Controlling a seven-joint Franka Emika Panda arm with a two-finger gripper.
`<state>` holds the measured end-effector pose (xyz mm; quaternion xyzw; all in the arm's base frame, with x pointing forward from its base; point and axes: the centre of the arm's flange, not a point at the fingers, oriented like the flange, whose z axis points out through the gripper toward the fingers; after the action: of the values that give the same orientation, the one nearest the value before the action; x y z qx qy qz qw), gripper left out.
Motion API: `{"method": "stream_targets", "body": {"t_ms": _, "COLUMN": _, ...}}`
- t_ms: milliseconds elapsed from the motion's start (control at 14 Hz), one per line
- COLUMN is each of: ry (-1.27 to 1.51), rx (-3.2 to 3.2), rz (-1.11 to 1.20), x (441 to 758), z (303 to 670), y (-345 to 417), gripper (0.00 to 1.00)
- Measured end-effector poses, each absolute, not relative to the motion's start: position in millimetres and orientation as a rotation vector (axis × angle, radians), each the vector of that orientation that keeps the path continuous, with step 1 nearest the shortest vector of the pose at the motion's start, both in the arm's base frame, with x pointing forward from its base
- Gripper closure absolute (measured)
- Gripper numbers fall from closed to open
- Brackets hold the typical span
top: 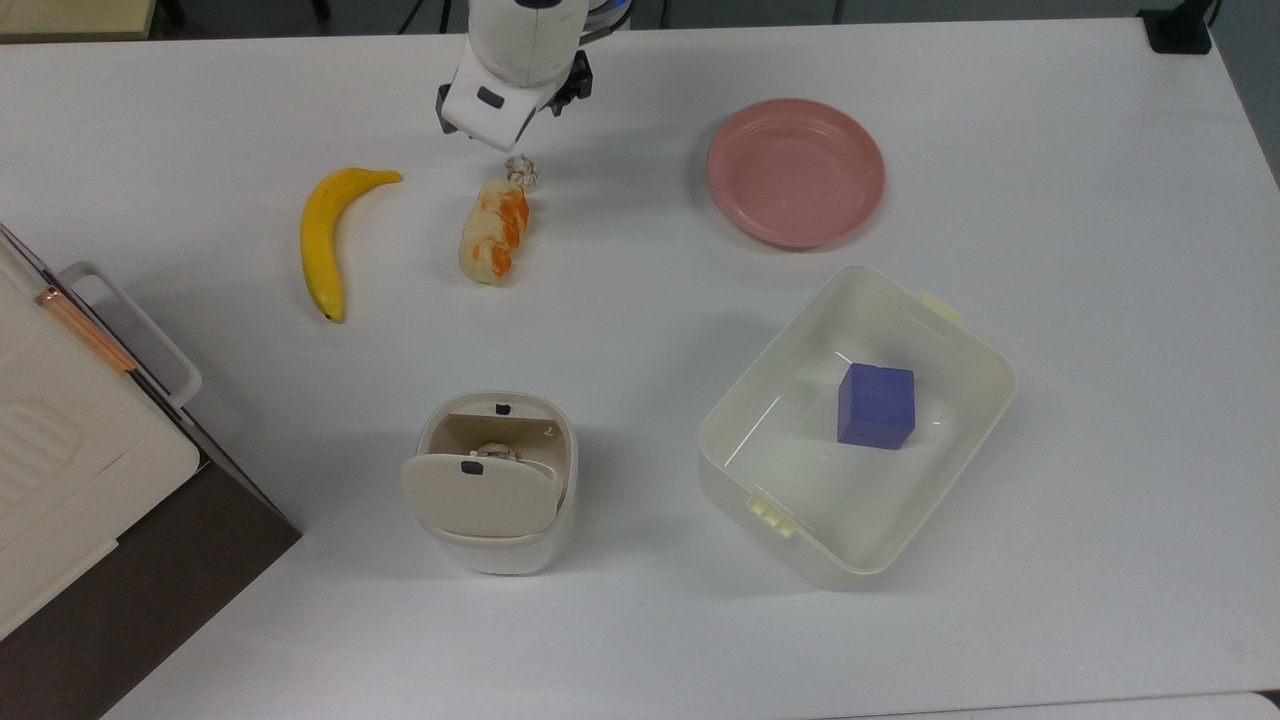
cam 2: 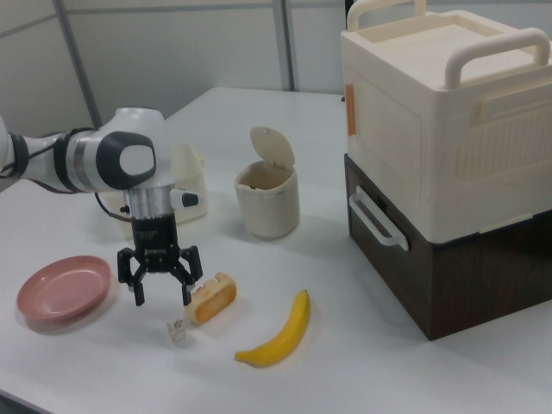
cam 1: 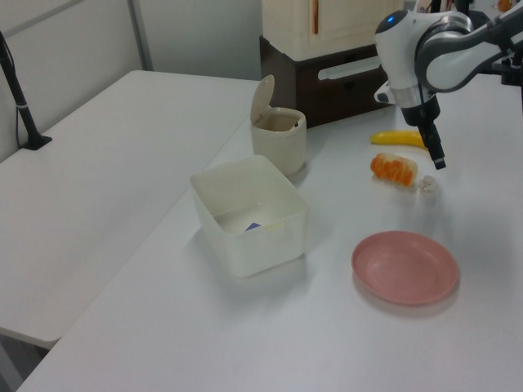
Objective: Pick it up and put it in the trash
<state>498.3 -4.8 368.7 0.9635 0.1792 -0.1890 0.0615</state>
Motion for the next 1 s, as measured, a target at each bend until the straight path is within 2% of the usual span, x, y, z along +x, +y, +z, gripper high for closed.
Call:
{"method": "stream_targets", "body": {"t_ms": 501, "ry": 0.537, "rx": 2.87, "rz": -0.641, "x": 504, "z": 313, "y": -8, "gripper": 0.02}}
{"method": "stream_targets", "body": {"t_ms": 716, "ry": 0.522, "rx": 2.863, "rz": -0.642, "x": 507, "z": 303, "y": -8, "gripper": 0.02}}
{"method": "stream_targets", "body": {"t_ms": 788, "ry": 0.52, "rx": 2.863, "rz": -0.643, "x": 507, "z": 302, "y": -8, "gripper": 0.06}}
{"method": "stream_targets", "body": {"t_ms": 931, "ry": 0.515, "rx": 2.863, "rz": -0.641, "x": 507, "z": 302, "y": -8, "gripper": 0.07}}
{"method": "stream_targets", "body": {"t_ms": 1003, "ry": 0.499, "rx": 2.865, "rz": -0.634, "x": 507, "z": 302, "y": -8, "gripper": 0.22}}
